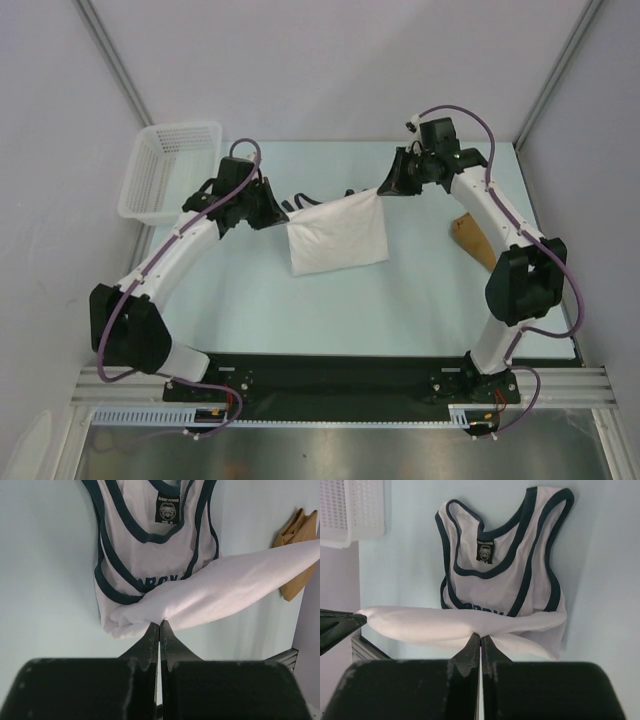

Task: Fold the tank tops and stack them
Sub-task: Fold the tank top

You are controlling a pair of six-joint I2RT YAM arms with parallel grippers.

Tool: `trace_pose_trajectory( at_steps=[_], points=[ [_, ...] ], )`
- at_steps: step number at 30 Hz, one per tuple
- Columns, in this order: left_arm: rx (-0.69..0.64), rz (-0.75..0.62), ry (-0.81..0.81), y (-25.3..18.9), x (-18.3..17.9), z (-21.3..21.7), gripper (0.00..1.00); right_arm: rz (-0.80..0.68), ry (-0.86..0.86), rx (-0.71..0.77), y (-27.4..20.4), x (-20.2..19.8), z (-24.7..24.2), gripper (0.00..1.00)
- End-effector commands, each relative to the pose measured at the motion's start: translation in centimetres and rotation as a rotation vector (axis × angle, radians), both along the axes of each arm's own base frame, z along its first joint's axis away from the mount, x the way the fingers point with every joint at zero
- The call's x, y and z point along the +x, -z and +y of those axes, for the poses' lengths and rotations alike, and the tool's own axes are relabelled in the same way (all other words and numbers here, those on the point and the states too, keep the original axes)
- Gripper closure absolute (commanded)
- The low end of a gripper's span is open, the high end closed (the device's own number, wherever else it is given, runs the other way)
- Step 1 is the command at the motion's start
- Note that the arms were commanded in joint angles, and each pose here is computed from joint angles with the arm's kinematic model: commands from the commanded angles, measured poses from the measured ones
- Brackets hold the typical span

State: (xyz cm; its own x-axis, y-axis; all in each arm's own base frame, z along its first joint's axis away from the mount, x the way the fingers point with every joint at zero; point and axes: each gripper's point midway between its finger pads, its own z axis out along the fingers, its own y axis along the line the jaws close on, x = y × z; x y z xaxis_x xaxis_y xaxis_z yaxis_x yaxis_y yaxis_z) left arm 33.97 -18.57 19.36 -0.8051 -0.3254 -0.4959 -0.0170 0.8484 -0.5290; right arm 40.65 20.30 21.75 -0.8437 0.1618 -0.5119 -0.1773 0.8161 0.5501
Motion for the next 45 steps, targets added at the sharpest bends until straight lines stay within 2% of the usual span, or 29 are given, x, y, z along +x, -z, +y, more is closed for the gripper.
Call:
trace_pose_trajectory(
  at_steps=[1, 12, 20, 26, 33, 35, 37, 38, 39, 40, 42, 43, 45],
  points=[
    [-0.013, -0.056, 0.008, -1.4, 2.7, 0.2, 1.0, -0.068, -0.015, 0.044, -2.1, 2.4, 0.8, 1.0],
    [-0.001, -0.015, -0.02, 0.5, 8.6, 0.9, 1.0, -0.042, 0.019, 0.097, -0.1, 8.4, 1.0, 1.0],
    [-0.016, -0.011, -0.068, 1.6, 12.5, 2.4, 1.0, -0.002, 0.024, 0.141, 3.2, 12.5, 1.8, 1.0],
    [-0.011, 0.037, -0.065, 4.4, 15.6, 2.3, 1.0, 0.0, 0.049, 0.174, 4.4, 14.8, 2.4, 0.98],
    [-0.026, 0.085, -0.095, 8.7, 18.7, 2.5, 0.97, 0.013, 0.08, 0.233, 8.7, 17.4, 3.1, 0.92],
    [-0.032, 0.068, -0.102, 8.9, 19.9, 2.4, 0.92, 0.029, 0.093, 0.242, 10.5, 17.9, 3.3, 0.9],
    [-0.021, 0.066, -0.105, 9.9, 20.7, 2.6, 0.8, 0.026, 0.115, 0.25, 11.4, 18.4, 3.3, 0.88],
    [-0.015, 0.046, -0.106, 9.4, 21.2, 2.6, 0.72, 0.022, 0.118, 0.25, 11.6, 18.4, 3.2, 0.81],
    [0.002, 0.028, -0.117, 9.0, 21.5, 2.9, 0.6, -0.001, 0.12, 0.249, 11.4, 18.7, 3.2, 0.58],
    [0.02, 0.012, -0.12, 8.4, 21.6, 3.3, 0.39, 0.004, 0.122, 0.23, 12.0, 18.2, 2.9, 0.48],
    [0.054, -0.043, -0.137, 5.9, 21.5, 4.1, 0.29, -0.081, 0.132, 0.211, 9.4, 18.2, 2.3, 0.26],
    [0.087, -0.064, -0.157, 5.1, 21.4, 4.9, 0.23, -0.093, 0.138, 0.194, 9.2, 17.8, 1.9, 0.22],
    [0.105, -0.073, -0.157, 4.3, 20.3, 5.2, 0.23, -0.132, 0.143, 0.157, 7.7, 16.6, 1.0, 0.21]
  ],
)
